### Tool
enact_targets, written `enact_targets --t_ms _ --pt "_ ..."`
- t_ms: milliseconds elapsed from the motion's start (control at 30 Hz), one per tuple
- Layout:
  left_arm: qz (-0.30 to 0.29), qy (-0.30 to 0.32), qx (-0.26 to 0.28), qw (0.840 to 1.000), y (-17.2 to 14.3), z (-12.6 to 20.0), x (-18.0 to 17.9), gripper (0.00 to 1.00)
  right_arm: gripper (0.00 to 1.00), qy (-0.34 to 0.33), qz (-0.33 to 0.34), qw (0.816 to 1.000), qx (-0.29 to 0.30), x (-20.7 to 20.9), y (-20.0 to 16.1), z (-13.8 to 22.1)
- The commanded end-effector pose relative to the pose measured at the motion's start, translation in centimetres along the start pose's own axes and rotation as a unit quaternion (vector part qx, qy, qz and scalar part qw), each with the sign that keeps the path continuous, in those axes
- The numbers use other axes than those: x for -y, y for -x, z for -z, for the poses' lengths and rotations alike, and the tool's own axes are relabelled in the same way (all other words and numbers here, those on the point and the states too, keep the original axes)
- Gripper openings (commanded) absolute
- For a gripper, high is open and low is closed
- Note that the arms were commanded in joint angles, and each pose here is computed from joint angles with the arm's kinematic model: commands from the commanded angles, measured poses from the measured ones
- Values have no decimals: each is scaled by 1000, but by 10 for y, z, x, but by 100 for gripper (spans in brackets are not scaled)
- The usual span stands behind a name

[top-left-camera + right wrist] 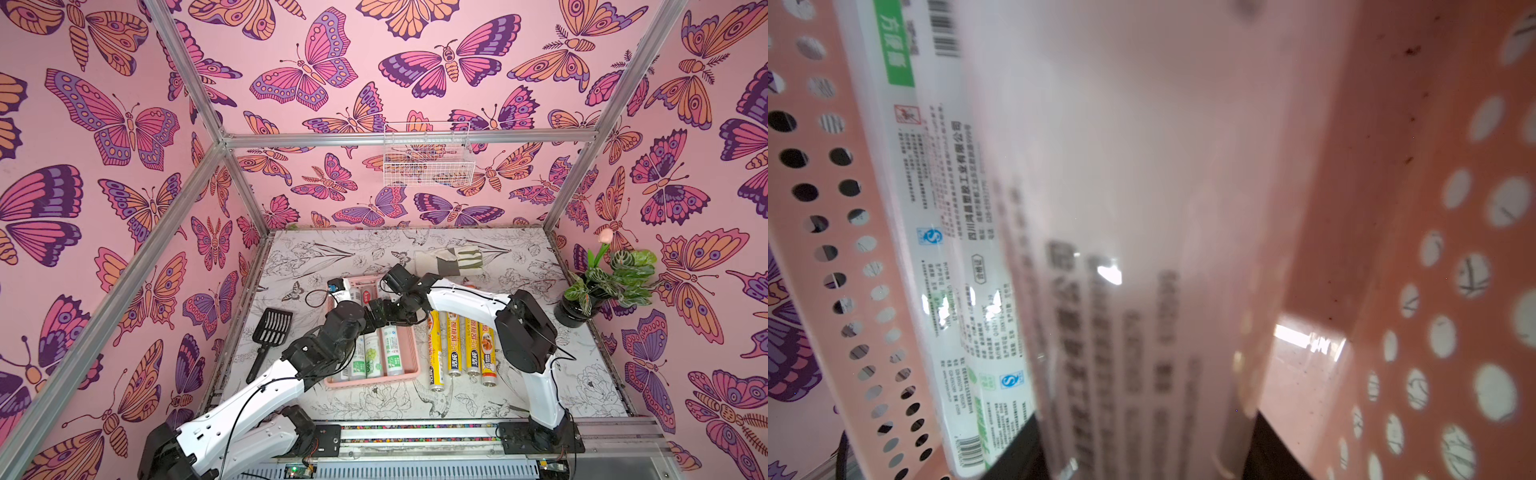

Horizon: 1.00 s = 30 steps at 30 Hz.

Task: Put the plastic wrap into the basket
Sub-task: Place the plastic wrap in the basket.

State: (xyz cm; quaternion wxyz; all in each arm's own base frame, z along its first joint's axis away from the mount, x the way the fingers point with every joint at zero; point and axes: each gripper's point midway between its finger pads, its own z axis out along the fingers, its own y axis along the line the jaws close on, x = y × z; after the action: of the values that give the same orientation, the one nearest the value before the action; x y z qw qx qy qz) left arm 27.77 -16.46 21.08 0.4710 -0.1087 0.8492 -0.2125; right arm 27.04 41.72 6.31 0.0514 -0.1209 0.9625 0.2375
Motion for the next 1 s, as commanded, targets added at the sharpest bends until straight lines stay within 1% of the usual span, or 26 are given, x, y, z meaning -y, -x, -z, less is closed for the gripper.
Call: enact_targets --t_ms 0,367,533,667,767,967 --pt "-5 18 1 1000 -2 1 -10 100 46 -4 0 1000 11 -9 6 4" --pt "-6 19 0 1000 -1 -1 -9 100 54 -14 -2 1000 14 -8 7 -3" --pt "-5 19 -2 1000 -1 -1 -10 100 56 -14 -2 1000 18 -9 8 -1" --pt "-5 19 -3 1000 -1 -2 -10 100 59 -17 0 1000 19 -9 7 0" --pt "-4 18 -5 1000 -2 -2 -9 100 61 -15 1 1000 21 -10 7 1" --pt "-3 18 -4 1000 -2 -2 -10 100 60 -7 1 1000 28 -15 7 8"
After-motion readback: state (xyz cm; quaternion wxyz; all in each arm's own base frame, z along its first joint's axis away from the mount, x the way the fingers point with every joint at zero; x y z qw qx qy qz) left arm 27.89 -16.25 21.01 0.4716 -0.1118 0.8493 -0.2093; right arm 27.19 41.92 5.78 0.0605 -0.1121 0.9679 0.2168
